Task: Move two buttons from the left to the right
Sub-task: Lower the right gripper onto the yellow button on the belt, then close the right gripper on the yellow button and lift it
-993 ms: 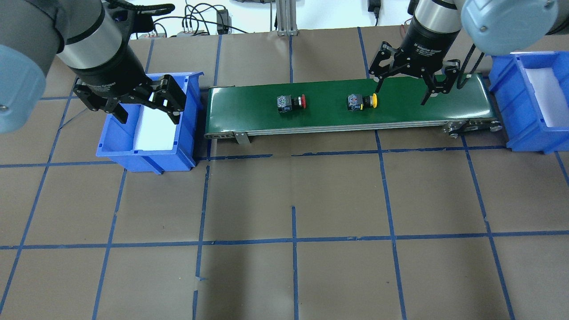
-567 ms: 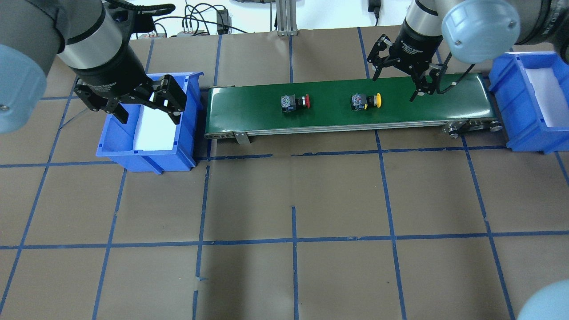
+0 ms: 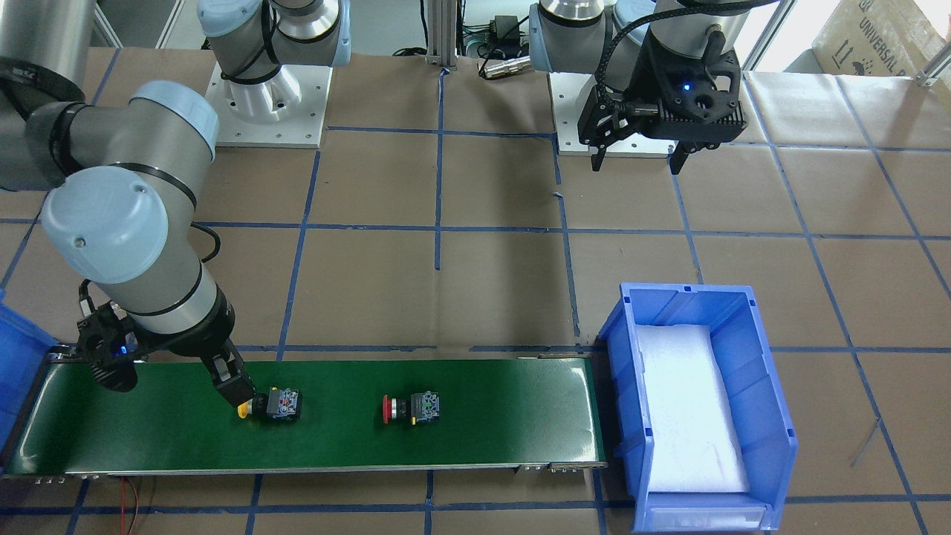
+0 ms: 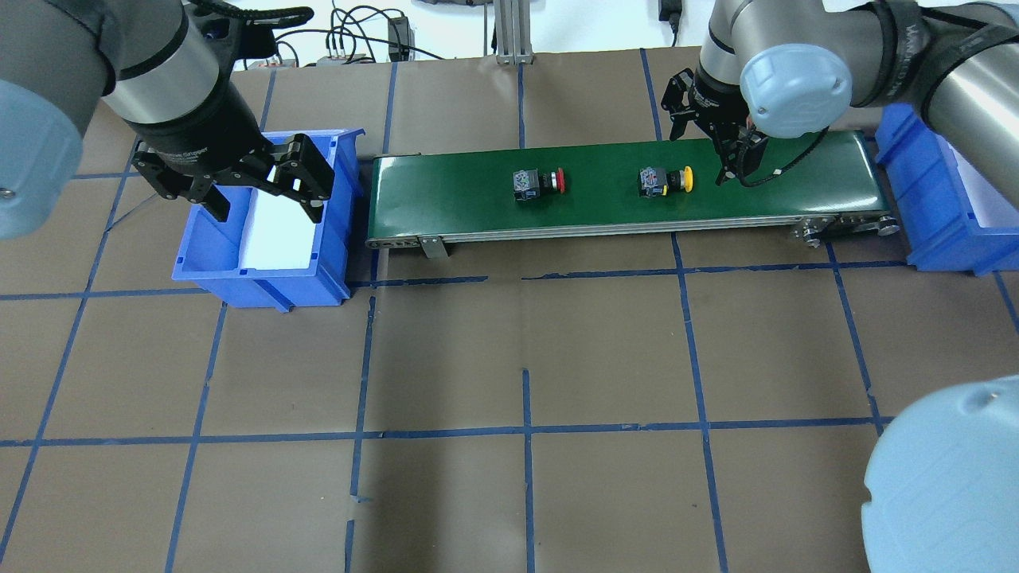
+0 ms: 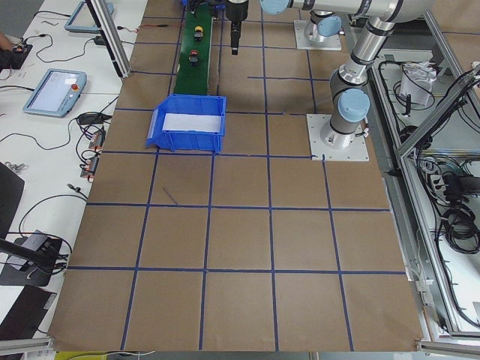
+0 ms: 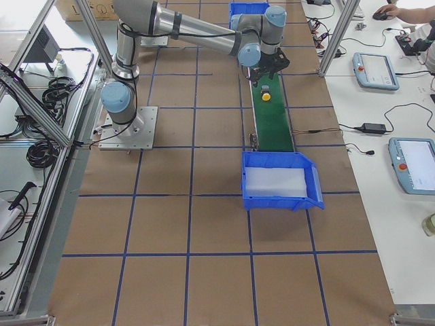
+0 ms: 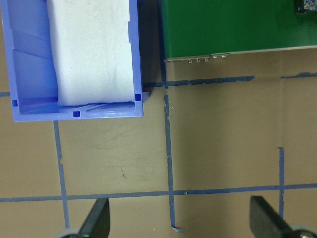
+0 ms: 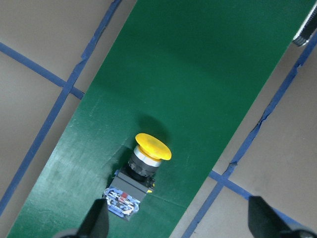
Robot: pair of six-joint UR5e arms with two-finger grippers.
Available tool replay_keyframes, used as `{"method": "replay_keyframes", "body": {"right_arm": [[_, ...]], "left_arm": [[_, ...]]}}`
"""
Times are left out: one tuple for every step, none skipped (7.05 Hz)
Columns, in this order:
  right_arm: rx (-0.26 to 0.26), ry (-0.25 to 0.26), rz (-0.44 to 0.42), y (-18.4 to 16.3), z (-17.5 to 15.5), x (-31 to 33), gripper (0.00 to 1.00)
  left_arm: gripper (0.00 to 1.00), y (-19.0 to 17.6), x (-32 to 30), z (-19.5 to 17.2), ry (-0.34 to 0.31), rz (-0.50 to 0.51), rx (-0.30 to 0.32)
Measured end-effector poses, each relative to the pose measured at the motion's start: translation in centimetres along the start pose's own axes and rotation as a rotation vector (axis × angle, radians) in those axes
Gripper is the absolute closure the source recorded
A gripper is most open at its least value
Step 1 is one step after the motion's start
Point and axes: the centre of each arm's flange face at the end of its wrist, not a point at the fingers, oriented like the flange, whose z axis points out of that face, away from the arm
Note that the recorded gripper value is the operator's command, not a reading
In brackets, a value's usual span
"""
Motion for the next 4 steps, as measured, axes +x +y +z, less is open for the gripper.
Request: {"method": "replay_keyframes", "body": {"right_arm": [[0.003, -0.005, 0.027, 0.0, 1.2, -0.6, 0.01], [0.008, -0.015, 0.051, -0.2, 2.3, -1.2, 0.01], [0.012, -0.022, 0.070, -0.4, 3.5, -1.6, 0.01], [0.009, -0.020, 0.084, -0.5, 4.5, -1.9, 0.01]], "left_arm": [[0.00, 0.0, 0.0, 0.0, 0.000, 0.000, 0.000], [0.00, 0.0, 0.0, 0.0, 0.000, 0.000, 0.000], [0.00, 0.0, 0.0, 0.0, 0.000, 0.000, 0.000], [0.00, 0.0, 0.0, 0.0, 0.000, 0.000, -0.001]]}}
